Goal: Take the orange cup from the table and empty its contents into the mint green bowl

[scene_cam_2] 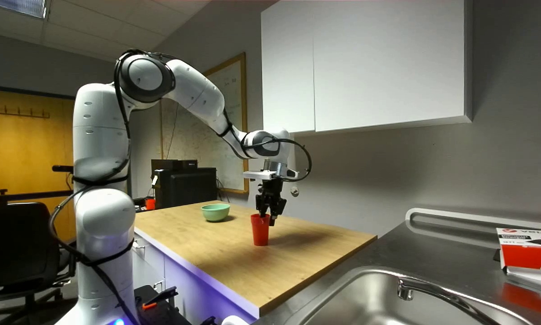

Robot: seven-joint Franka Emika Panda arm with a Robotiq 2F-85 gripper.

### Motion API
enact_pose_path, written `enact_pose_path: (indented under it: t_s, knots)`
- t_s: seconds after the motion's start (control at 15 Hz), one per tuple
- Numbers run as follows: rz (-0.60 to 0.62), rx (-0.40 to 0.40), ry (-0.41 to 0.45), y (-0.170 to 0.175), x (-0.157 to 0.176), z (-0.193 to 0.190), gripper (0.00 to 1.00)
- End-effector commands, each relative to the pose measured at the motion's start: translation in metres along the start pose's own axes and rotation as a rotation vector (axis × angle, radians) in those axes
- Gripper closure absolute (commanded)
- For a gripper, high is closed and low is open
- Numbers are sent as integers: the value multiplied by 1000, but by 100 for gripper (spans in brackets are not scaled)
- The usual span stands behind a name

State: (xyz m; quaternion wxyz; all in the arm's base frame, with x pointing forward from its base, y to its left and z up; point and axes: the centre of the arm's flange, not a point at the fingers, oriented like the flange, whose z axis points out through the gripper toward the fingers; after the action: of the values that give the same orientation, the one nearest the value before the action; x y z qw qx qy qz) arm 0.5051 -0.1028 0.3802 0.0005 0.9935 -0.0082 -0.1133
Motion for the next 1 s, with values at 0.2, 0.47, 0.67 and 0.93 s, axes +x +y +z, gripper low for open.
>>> enact_pose_path:
  t_s: [0.2, 0.47, 0.67, 0.93]
  knots:
    - [18, 4, 19, -4, 12, -14, 99]
    - [19, 4, 25, -8, 17, -18, 98]
    - [34, -13, 23, -15, 20, -22, 98]
    - [34, -46, 53, -46, 22, -41, 98]
